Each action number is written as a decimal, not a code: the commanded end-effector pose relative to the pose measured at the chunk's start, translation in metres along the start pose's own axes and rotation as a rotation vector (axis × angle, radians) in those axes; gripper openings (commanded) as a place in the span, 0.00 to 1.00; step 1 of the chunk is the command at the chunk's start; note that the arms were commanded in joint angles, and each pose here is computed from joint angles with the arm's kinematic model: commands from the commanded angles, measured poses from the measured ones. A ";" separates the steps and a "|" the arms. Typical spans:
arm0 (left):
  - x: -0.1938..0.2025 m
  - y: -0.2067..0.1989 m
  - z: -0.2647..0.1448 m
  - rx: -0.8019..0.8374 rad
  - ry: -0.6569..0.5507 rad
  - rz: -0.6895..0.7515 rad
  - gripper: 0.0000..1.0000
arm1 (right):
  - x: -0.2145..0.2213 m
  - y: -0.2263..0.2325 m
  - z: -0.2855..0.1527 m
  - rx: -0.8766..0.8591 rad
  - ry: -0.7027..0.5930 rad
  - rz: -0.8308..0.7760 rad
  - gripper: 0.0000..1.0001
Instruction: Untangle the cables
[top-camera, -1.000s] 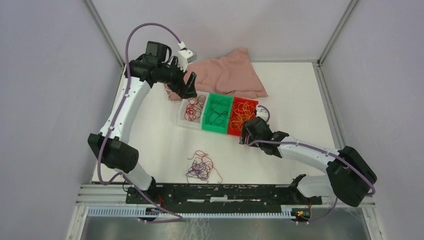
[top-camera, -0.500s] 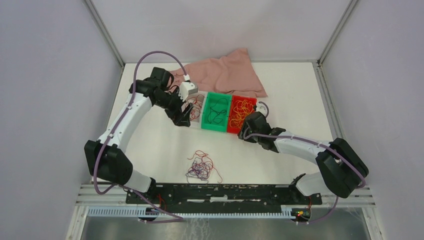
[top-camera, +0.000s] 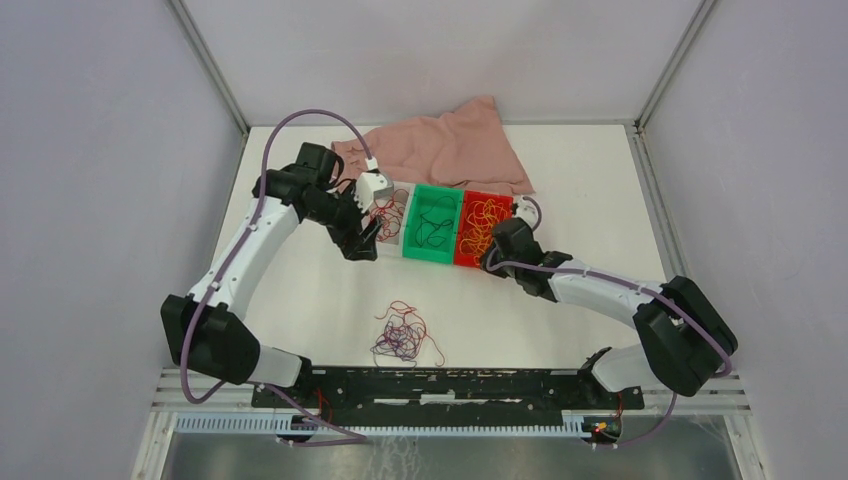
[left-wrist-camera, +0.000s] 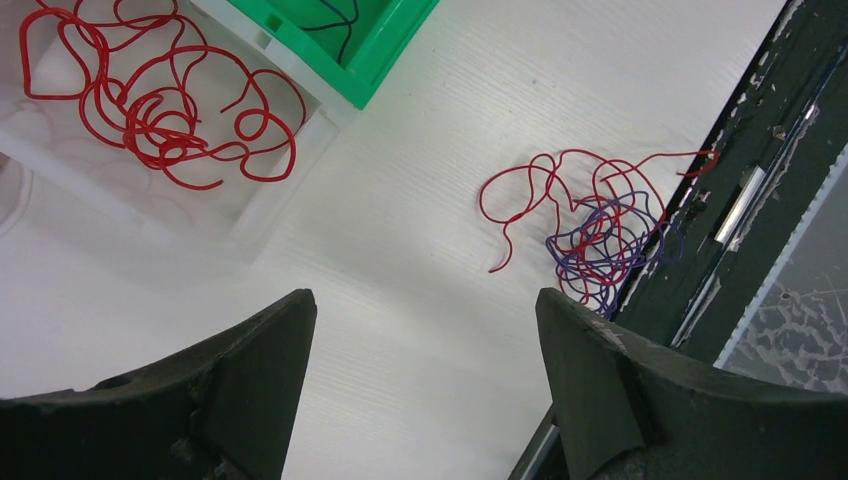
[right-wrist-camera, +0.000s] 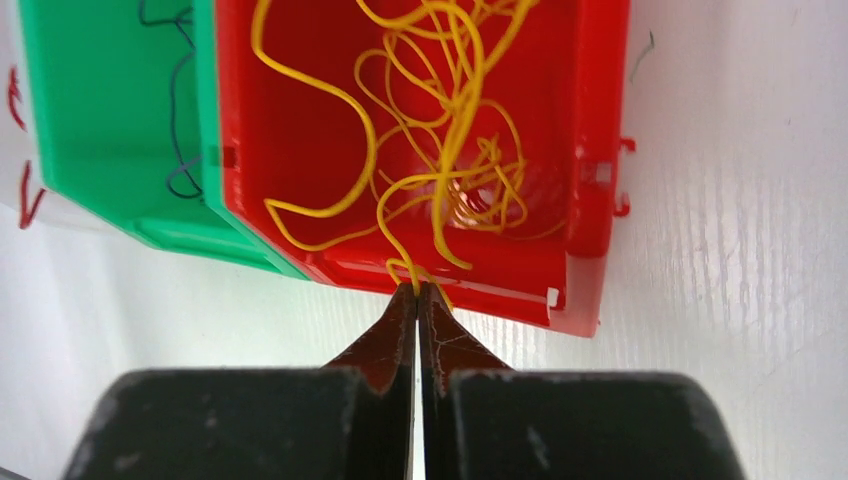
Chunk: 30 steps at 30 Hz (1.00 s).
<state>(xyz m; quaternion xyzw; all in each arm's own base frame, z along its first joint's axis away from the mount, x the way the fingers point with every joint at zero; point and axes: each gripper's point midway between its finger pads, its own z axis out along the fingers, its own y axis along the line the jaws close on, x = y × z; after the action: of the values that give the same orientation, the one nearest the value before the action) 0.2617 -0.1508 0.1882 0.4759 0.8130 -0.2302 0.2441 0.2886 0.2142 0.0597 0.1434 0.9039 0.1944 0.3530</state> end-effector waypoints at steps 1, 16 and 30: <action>-0.012 -0.006 -0.010 0.000 -0.070 0.094 0.87 | -0.053 0.032 -0.012 -0.050 -0.148 -0.004 0.00; 0.013 -0.024 -0.003 0.072 -0.027 0.119 0.87 | -0.067 0.028 0.037 0.098 -0.151 -0.198 0.00; 0.013 -0.032 -0.007 0.098 -0.043 0.160 0.91 | -0.067 0.018 0.050 0.188 -0.111 -0.326 0.05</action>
<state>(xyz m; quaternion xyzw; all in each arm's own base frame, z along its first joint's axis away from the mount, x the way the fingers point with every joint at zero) 0.2341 -0.1479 0.1811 0.5225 0.7806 -0.2451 0.2398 0.3585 0.2117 0.0344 0.0418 0.9243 0.0316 0.3781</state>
